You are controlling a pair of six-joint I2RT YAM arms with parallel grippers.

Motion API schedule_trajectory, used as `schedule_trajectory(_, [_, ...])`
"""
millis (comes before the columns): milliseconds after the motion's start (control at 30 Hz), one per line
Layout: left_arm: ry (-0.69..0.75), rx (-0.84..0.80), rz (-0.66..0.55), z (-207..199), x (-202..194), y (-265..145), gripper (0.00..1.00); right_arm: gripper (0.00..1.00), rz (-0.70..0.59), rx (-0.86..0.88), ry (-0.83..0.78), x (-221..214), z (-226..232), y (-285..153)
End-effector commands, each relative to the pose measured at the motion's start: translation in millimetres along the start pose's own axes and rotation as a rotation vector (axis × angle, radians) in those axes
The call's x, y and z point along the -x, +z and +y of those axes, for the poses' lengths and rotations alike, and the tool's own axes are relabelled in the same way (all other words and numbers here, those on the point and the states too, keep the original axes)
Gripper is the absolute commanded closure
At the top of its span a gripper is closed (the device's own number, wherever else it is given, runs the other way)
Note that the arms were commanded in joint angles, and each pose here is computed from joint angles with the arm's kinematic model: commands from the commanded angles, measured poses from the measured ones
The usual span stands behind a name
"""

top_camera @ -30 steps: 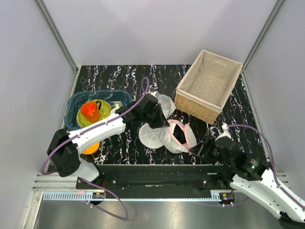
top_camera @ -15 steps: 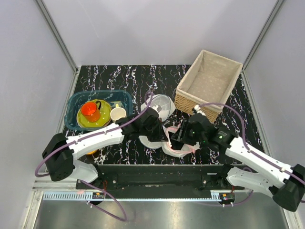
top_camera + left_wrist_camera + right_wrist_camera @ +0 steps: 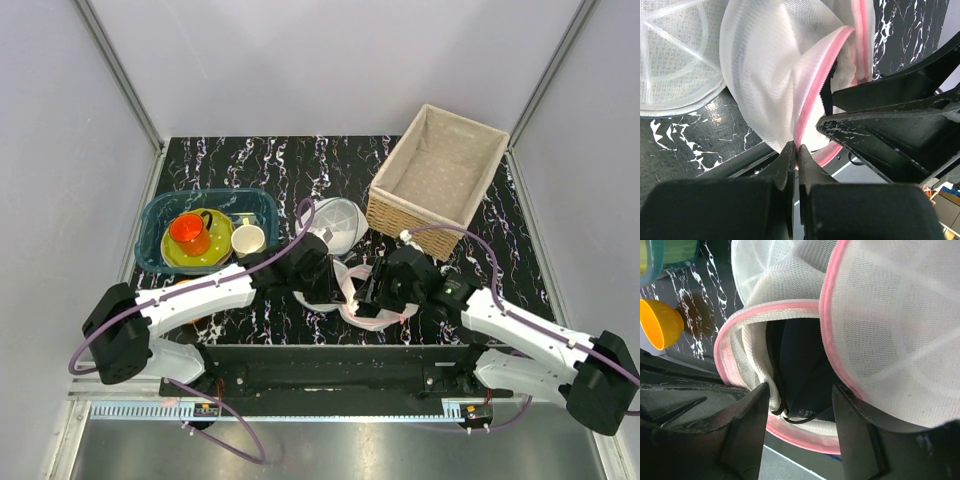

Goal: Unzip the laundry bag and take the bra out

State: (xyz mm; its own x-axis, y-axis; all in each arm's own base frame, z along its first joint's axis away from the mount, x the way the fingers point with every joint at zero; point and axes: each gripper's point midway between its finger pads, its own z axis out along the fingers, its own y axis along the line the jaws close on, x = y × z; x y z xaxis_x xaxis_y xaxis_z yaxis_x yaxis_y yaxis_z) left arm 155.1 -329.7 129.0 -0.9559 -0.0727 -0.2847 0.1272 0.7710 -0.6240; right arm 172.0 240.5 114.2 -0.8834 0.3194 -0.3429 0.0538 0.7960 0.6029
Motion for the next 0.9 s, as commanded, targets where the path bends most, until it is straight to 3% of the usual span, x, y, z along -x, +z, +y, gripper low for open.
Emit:
schedule_trajectory(0, [-0.007,-0.051,-0.065,-10.7,11.0,-9.2,1.00,0.39,-0.103,0.042,0.039,15.6,5.0,-8.9])
schedule_trajectory(333, [-0.005,-0.052,-0.044,-8.7,6.5,-4.2,1.00,0.43,-0.195,0.096,0.101,28.7,8.3,-29.2])
schedule_trajectory(733, [-0.009,-0.067,-0.053,-11.0,5.6,-8.4,1.00,0.43,-0.048,0.055,0.063,4.8,6.2,29.7])
schedule_trajectory(767, [-0.009,-0.069,-0.056,-11.2,5.9,-8.9,1.00,0.45,-0.049,0.056,0.058,7.3,9.9,32.2])
schedule_trajectory(867, [-0.011,-0.061,-0.062,-8.3,5.8,-9.6,1.00,0.99,-0.053,0.071,0.023,15.5,24.3,27.4])
